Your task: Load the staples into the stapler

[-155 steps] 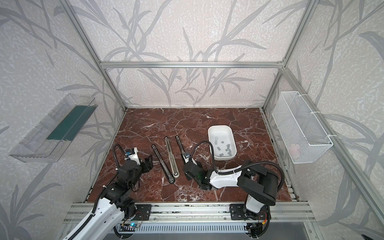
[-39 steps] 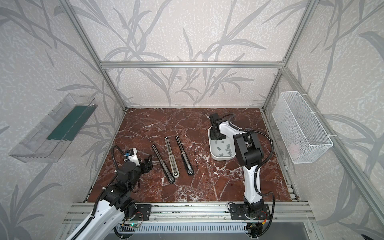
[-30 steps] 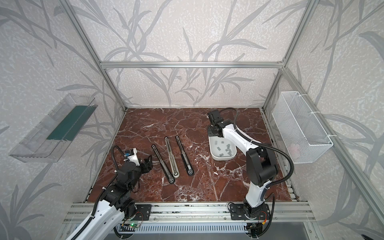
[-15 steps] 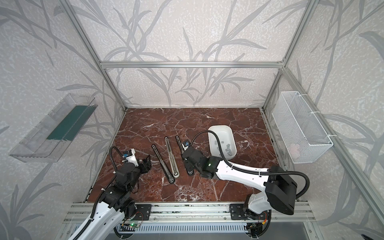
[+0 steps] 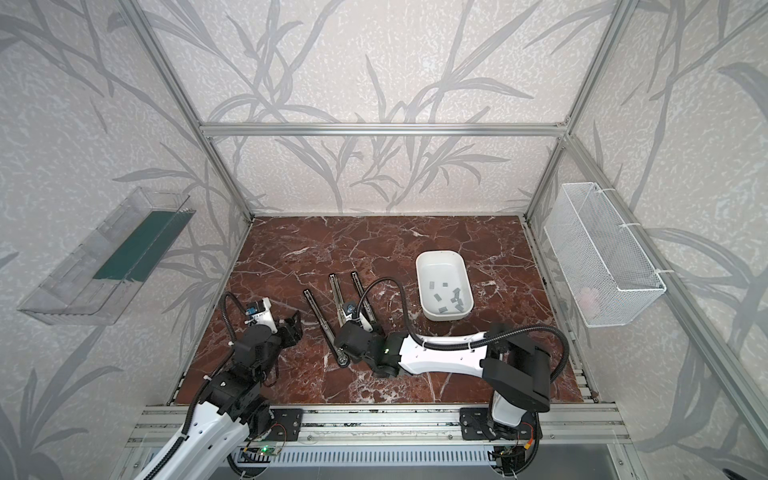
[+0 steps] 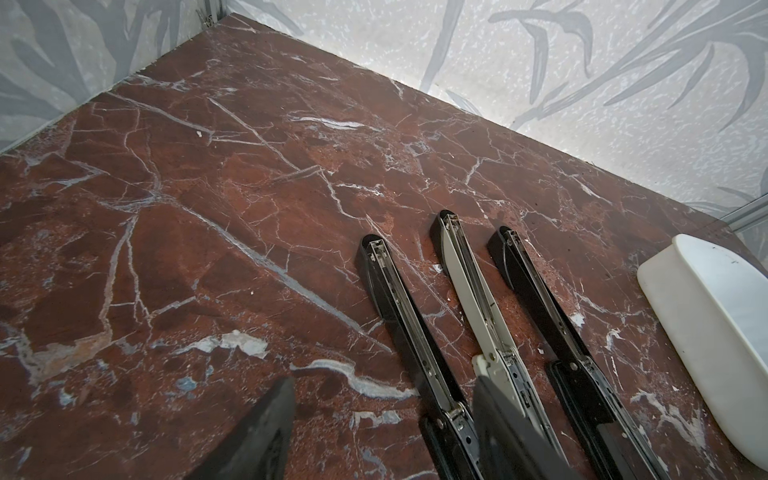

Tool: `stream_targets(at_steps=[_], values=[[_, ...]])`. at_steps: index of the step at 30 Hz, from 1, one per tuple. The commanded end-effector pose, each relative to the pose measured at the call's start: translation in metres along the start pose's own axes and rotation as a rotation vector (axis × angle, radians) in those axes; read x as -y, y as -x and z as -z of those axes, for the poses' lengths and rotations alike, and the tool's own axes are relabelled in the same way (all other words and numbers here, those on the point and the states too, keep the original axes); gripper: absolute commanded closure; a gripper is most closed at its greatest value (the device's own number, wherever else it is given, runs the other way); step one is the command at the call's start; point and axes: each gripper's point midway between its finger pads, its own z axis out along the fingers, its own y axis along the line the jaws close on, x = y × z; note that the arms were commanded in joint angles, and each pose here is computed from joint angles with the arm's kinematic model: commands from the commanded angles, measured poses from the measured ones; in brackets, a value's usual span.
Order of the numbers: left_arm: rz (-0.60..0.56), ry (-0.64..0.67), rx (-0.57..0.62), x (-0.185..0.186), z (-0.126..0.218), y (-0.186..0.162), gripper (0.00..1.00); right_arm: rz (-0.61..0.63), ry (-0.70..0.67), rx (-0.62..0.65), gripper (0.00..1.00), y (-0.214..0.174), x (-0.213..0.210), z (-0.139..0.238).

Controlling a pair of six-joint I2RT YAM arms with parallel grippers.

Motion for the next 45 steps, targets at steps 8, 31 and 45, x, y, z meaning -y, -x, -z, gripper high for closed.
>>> stream_targets(at_steps=[8, 31, 45], values=[[0.046, 0.039, -0.005, -0.007, 0.002, 0.0, 0.3, -0.011, -0.063, -0.043, 0.95, -0.005, -0.027, -0.03], [0.045, 0.026, -0.006, -0.005, 0.001, -0.001, 0.31, 0.03, -0.089, -0.03, 0.95, -0.001, -0.017, -0.054], [0.044, 0.021, -0.009, -0.004, 0.001, -0.001, 0.3, 0.04, -0.089, -0.014, 0.95, 0.008, -0.013, -0.042]])
